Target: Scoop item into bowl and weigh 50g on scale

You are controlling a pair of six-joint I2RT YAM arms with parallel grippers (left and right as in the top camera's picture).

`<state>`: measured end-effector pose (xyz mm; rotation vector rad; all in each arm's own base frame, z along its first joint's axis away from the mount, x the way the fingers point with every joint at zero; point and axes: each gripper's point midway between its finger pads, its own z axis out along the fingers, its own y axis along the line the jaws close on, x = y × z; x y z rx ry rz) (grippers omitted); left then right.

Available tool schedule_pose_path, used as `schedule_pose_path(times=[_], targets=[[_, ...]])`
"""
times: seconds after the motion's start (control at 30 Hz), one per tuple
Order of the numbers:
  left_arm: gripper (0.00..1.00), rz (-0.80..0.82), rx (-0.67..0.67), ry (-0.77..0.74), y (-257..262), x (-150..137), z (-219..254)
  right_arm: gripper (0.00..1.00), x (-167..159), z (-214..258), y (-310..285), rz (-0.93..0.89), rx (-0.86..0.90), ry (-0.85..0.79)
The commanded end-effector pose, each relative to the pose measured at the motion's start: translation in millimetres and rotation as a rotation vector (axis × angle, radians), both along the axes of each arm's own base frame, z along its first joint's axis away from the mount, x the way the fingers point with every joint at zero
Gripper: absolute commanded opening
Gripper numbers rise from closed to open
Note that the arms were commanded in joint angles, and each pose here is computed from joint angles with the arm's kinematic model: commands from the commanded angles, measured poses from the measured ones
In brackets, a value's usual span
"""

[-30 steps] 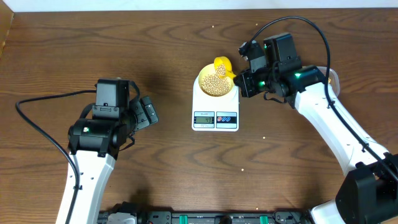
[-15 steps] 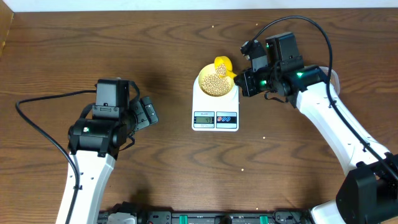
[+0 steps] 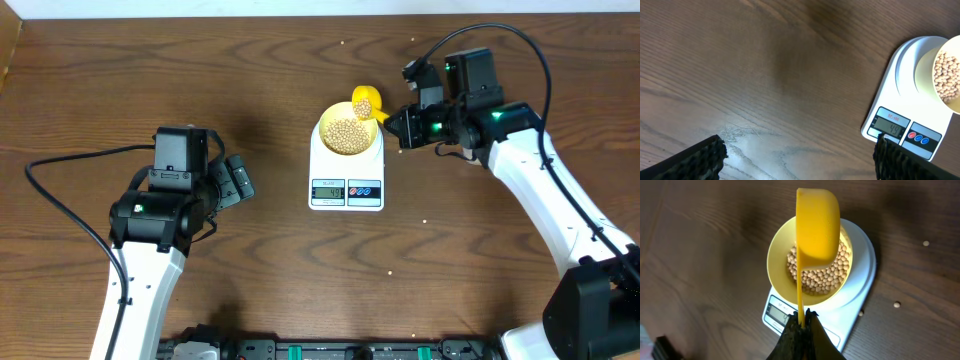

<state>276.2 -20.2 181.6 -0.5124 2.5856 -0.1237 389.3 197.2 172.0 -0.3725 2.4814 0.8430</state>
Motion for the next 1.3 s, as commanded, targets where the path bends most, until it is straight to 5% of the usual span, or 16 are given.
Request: schedule_pose_path(times=[0.0,0.67,1.27], targets=[[0.96,0.016,0.014,-0.009,4.5,1.7,3.5,0.01,-5.7,2.4,6.4,0.030,0.077,0.042],[0.96,0.016,0.014,-0.009,4.6,1.7,3.5,0.01,-15.0,8.6,14.4,0.046,0.157,0.104],[0.96,0.016,0.014,-0.009,4.5,1.7,3.5,0.01,-7.9,19.5,-3.0,-0.136,0.324,0.303]])
